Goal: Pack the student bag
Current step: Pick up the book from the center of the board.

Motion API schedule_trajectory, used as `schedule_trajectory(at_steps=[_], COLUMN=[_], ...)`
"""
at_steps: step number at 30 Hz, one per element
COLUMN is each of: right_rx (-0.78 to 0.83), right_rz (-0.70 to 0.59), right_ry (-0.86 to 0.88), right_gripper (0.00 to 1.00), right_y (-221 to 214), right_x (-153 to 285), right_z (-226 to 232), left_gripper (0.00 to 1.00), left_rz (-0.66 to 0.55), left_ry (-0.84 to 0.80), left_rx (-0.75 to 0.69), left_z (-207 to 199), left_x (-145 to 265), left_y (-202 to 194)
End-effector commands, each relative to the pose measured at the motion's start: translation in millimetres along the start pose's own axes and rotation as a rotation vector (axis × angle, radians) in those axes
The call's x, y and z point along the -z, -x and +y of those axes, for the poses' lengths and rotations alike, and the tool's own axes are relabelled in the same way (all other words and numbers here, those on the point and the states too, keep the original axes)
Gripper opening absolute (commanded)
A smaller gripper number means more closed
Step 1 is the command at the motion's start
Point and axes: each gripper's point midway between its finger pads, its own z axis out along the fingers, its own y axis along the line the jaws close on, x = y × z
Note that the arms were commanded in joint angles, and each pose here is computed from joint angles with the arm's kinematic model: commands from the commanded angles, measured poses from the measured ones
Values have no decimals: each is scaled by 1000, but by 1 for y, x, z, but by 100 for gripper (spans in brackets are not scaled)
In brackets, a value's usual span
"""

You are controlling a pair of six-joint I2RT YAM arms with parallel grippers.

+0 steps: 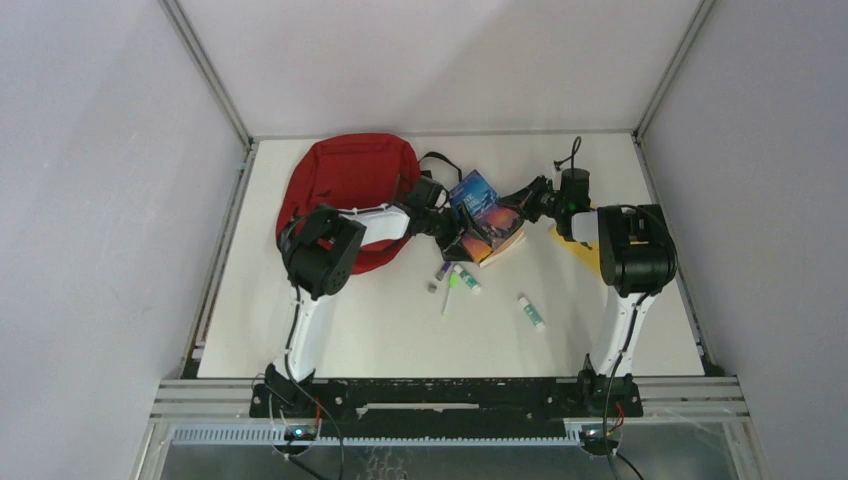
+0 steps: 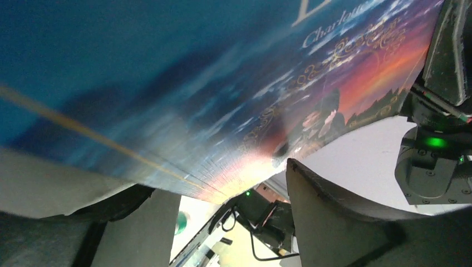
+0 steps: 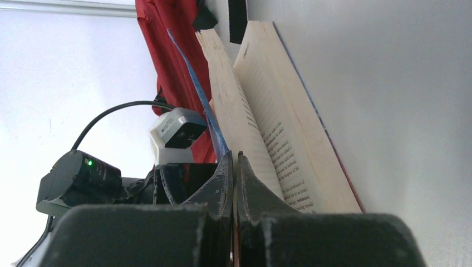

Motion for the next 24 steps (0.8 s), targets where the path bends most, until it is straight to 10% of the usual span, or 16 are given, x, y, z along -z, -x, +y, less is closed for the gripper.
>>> schedule_trajectory(at_steps=[1, 12, 20, 24], right_rx=[-23, -25, 18, 47], right_rz=[206, 225, 220, 208], right_ry=[70, 55, 0, -42], right_gripper=[0, 0, 0, 0], right_y=[-51, -60, -62, -60], right_x=[4, 0, 7, 15], right_z=[26, 21, 17, 16], left_gripper=[70, 46, 1, 0], left_rz=[-229, -264, -299, -317], left_ry=[-172, -209, -198, -199], left_rx=[-108, -104, -148, -183], left_z=[-58, -64, -71, -78], left_x=[27, 32, 46, 55], left_y=[55, 66, 71, 69])
